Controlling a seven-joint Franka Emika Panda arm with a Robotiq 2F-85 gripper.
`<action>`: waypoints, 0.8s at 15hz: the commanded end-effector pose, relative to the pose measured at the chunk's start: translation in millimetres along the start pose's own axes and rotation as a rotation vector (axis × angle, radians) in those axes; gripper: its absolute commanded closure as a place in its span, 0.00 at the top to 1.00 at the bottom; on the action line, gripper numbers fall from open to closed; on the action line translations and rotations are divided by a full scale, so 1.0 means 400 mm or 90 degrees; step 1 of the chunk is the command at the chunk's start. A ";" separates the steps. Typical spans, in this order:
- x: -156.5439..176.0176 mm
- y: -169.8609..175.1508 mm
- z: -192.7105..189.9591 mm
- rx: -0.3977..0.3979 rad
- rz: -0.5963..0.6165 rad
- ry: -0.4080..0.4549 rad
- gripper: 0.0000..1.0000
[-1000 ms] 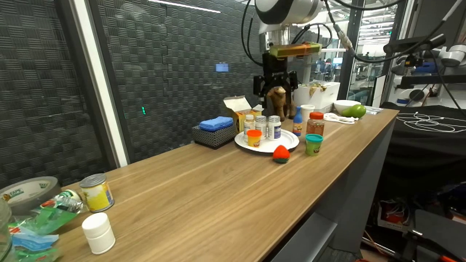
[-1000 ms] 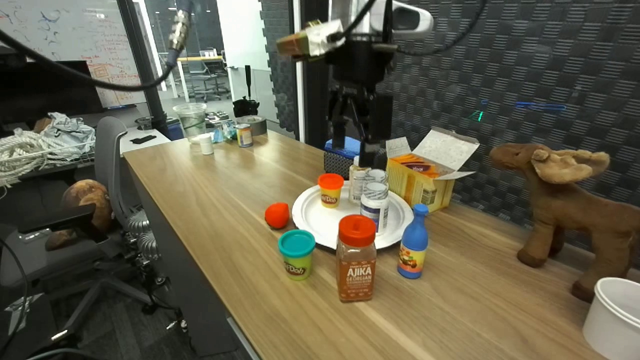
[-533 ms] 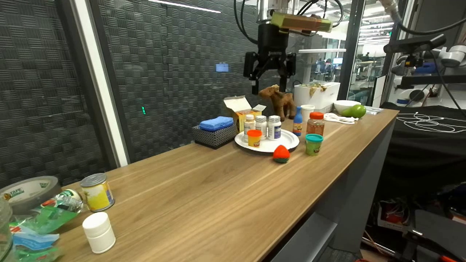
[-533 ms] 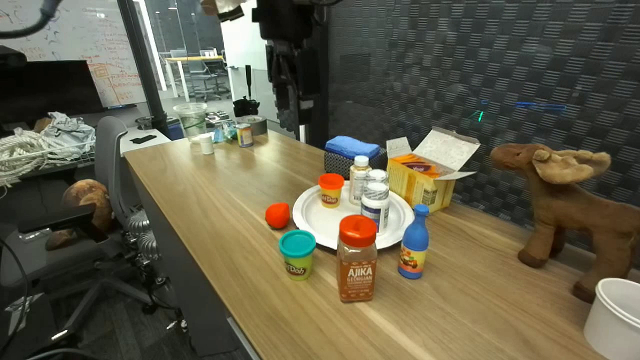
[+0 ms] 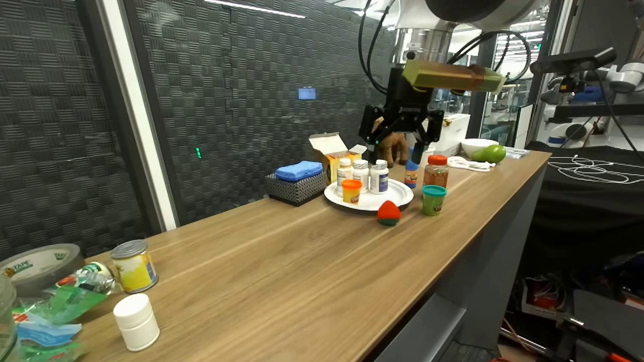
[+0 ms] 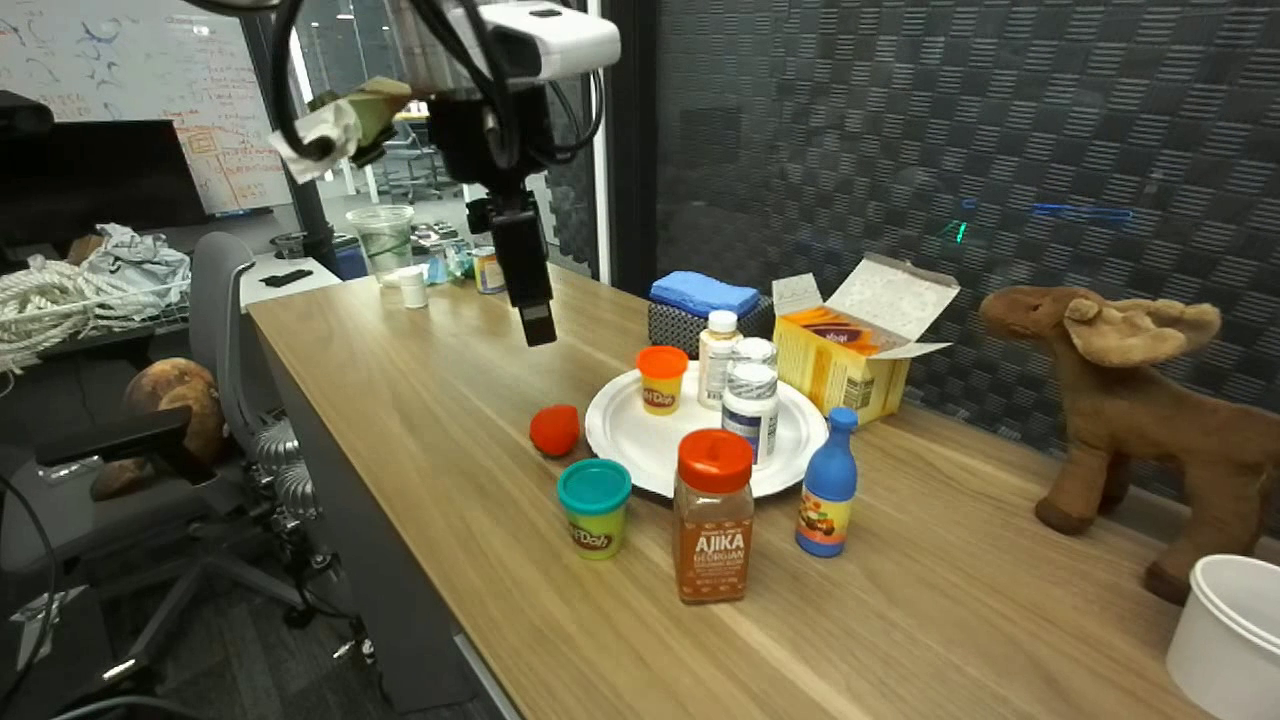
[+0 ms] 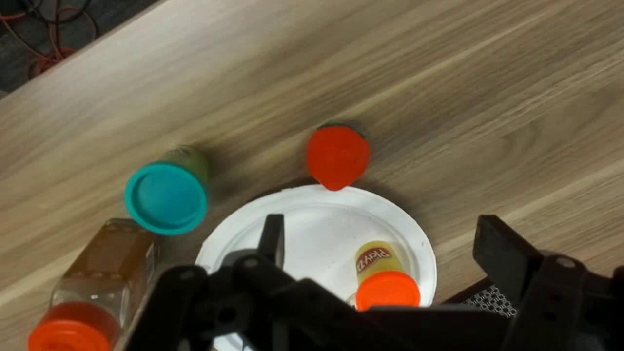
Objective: Put all the objects surrounding the plate on to the plate.
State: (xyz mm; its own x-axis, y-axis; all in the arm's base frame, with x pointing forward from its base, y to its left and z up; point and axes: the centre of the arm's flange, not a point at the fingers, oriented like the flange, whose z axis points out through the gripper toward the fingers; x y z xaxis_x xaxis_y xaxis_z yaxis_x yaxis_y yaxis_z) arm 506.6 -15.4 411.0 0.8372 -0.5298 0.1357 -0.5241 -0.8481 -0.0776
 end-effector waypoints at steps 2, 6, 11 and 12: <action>-0.027 0.014 0.016 0.015 0.020 -0.003 1.00; -0.040 0.018 0.009 0.020 0.026 0.000 1.00; -0.042 0.018 0.010 0.020 0.028 0.000 1.00; -0.042 0.018 0.010 0.020 0.028 0.000 1.00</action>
State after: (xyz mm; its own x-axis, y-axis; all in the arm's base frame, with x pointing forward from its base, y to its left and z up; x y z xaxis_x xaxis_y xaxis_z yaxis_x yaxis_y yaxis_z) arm 489.3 -12.8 404.3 0.8135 -0.5667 0.1307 -0.5554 -0.8236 -0.1145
